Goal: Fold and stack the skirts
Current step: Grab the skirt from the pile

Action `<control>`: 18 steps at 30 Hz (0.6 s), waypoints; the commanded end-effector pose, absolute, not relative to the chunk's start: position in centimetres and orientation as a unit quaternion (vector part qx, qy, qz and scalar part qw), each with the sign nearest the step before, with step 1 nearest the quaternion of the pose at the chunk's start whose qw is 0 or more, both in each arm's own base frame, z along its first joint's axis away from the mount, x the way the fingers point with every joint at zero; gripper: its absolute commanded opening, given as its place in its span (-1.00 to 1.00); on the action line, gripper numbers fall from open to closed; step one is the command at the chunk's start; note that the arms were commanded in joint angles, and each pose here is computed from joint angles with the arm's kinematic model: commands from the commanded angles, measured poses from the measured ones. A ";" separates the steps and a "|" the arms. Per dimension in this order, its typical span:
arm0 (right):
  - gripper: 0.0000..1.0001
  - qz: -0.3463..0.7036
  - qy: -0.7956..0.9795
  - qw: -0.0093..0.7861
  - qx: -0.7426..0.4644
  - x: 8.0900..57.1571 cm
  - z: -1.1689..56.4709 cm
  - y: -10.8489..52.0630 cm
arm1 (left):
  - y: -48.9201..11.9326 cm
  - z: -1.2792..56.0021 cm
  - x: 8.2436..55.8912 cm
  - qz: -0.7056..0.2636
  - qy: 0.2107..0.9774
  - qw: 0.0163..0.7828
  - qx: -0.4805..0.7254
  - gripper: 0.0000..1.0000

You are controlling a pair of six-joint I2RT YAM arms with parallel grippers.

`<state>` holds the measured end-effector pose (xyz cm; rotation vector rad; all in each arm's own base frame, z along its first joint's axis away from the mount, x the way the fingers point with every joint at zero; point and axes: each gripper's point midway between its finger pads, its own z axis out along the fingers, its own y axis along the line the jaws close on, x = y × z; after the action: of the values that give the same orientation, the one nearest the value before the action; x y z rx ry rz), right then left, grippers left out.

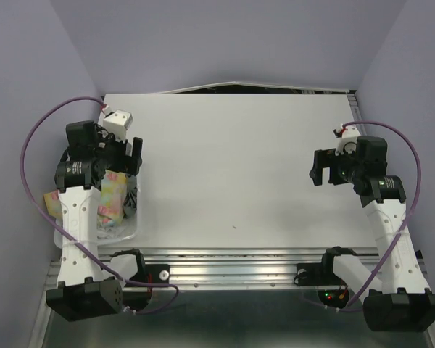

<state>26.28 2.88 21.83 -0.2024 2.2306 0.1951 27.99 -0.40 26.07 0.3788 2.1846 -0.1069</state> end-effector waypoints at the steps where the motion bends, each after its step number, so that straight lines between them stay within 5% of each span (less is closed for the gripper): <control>1: 1.00 0.084 0.891 0.436 -0.090 26.2 22.2 3.2 | 0.5 29.3 28.7 -0.011 0.870 0.468 0.152 0.97; 10: 1.00 0.095 0.894 0.426 -0.097 26.1 21.9 3.6 | 4.9 29.0 28.8 0.074 0.922 0.366 0.099 0.97; 18: 1.00 0.107 0.895 0.420 -0.102 26.1 21.6 4.0 | 10.0 24.4 24.0 0.125 0.953 0.276 -0.002 0.97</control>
<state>26.09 3.56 20.98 -0.2283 2.2680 0.2463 27.69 7.33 26.37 0.1326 2.4565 0.2165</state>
